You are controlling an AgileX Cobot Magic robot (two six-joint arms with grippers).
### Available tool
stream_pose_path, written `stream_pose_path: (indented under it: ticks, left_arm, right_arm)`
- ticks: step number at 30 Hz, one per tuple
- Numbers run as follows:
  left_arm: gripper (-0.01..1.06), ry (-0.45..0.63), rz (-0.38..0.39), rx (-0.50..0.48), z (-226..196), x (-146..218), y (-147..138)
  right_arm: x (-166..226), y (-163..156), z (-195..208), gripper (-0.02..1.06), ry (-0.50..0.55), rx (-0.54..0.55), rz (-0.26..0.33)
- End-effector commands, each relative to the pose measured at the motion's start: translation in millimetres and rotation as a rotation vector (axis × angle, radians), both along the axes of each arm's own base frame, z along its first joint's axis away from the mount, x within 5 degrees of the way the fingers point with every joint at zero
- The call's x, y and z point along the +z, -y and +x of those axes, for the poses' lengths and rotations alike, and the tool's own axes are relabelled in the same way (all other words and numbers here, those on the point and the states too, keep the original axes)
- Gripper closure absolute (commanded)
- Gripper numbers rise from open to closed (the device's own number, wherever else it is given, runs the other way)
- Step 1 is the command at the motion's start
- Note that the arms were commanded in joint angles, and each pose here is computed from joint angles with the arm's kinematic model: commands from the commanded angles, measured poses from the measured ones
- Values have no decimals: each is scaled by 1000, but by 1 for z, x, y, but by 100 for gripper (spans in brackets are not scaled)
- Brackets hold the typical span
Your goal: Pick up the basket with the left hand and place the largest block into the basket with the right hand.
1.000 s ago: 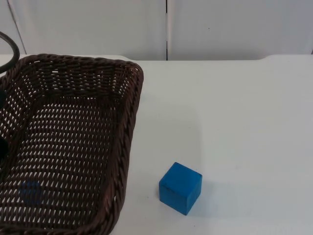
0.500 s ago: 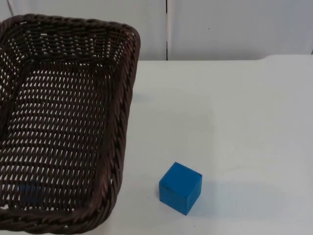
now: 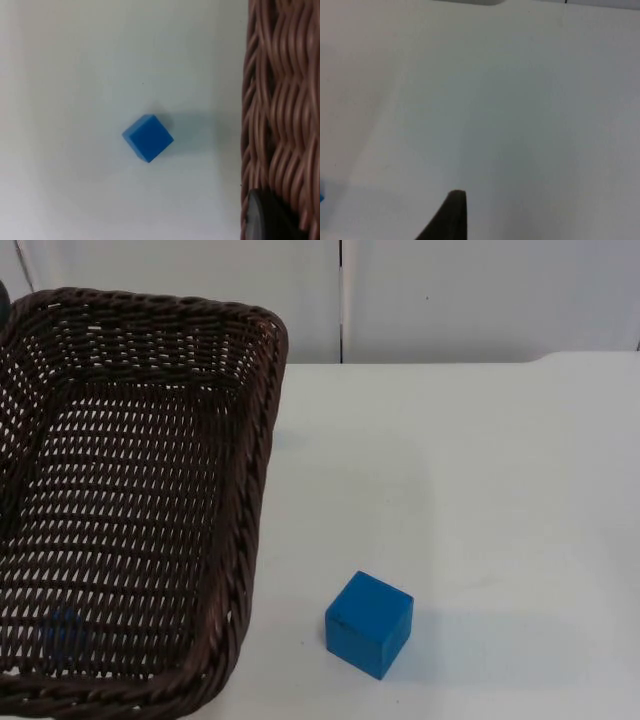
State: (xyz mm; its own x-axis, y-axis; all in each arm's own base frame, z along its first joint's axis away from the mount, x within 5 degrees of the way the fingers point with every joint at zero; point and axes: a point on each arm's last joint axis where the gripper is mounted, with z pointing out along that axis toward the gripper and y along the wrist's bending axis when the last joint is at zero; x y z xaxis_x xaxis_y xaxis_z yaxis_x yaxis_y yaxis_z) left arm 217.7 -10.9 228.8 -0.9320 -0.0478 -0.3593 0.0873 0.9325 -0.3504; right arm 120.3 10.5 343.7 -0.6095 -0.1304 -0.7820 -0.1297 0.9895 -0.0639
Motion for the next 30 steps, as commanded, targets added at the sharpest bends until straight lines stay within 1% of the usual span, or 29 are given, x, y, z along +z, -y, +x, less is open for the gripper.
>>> stream_pose_path:
  ticks: [1,2,4,6,7,10,11,12,15,18,20,22,23,25,26,29,30]
  left_arm:
    - [105,-2,-22,13,0,1,1]
    - [105,-2,-22,13,0,1,1]
    - [105,-9,-23,12,0,0,1]
    - [105,-24,-26,10,1,-3,1]
    - [105,-24,-26,10,1,-3,1]
    - [105,-56,-37,16,5,-10,1]
    - [105,-57,-36,18,5,-11,1]
    - [105,-57,-36,18,5,-11,1]
    - [105,-71,-40,18,7,-14,1]
    - [105,-68,-44,26,8,-15,1]
    - [105,-67,-43,27,8,-15,1]
    - [105,-66,-42,29,8,-15,1]
    - [105,-67,-43,28,8,-15,1]
    - [105,-72,-41,23,8,-15,1]
    - [105,-76,-38,19,7,-15,1]
    - [105,-76,-34,17,7,-16,0]
    - [105,-74,-33,18,7,-16,0]
  right_arm:
    - [8,-1,18,-1,19,24,-31]
    - [8,-1,18,-1,19,24,-31]
    - [14,-3,34,-1,23,42,-49]
    - [15,-7,53,-1,-1,69,-54]
    - [15,-7,53,-1,-1,69,-54]
    - [14,-15,86,-1,-34,138,-44]
    - [13,-17,93,-1,-38,162,-50]
    - [13,-17,93,-1,-38,162,-50]
    - [6,-23,119,-1,-81,218,-60]
    - [-1,-27,134,-1,-111,241,-46]
    - [-6,-28,140,-1,-120,254,-47]
    - [-14,-32,148,-1,-131,320,-67]
    - [-21,-35,154,-1,-146,355,-63]
    - [-23,-36,155,-1,-146,368,-58]
    - [-28,-39,159,-1,-158,390,-41]
    - [-36,-43,165,-1,-182,386,19]
    - [-40,-45,168,-1,-201,385,50]
